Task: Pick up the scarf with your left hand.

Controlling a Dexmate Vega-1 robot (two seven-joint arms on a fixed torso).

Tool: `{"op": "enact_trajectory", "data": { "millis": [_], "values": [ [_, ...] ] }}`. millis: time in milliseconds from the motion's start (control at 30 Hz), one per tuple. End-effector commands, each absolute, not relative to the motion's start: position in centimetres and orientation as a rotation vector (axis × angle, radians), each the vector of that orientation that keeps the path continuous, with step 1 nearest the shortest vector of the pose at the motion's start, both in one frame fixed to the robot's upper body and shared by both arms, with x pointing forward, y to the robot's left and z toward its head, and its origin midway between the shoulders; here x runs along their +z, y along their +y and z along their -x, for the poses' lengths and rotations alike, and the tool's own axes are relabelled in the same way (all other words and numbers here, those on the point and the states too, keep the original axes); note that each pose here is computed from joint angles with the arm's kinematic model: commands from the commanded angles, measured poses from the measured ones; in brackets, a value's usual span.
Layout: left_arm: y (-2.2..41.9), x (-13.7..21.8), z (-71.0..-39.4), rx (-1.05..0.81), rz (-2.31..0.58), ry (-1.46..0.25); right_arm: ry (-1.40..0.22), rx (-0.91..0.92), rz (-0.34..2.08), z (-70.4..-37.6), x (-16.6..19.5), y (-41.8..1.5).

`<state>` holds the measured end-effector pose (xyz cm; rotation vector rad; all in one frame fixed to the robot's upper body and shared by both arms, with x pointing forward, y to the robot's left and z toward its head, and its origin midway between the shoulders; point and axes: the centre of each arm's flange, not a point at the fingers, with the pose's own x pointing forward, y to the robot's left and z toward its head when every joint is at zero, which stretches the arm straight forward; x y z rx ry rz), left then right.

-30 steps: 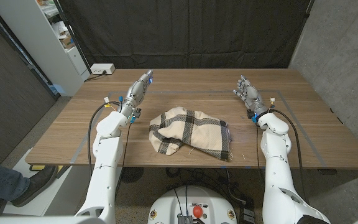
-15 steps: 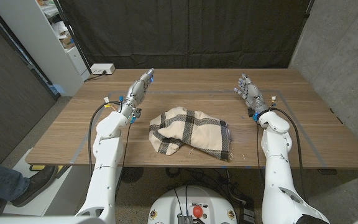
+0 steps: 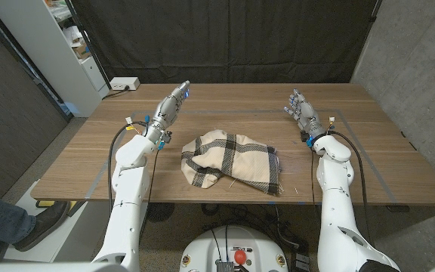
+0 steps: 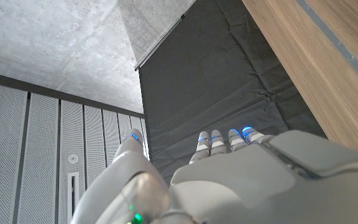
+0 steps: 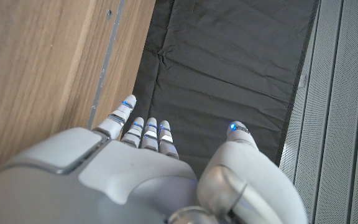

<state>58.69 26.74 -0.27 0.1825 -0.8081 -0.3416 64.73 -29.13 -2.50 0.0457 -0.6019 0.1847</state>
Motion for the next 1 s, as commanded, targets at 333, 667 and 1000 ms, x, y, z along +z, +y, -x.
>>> {"op": "enact_trajectory", "data": {
  "millis": [333, 667, 1000],
  "values": [
    [25.9, -0.2, -57.2, -0.382, -0.231, -0.841, -0.605, 0.189, -0.051, -64.8, -2.5, -28.9],
    [25.6, -0.2, -56.7, -0.411, -0.261, -0.84, -0.602, 0.188, -0.055, -64.8, -2.9, -28.9],
    [25.6, -0.1, -56.2, -0.418, -0.289, -0.854, -0.605, 0.191, -0.049, -64.8, -2.8, -28.9]
  ]
}}
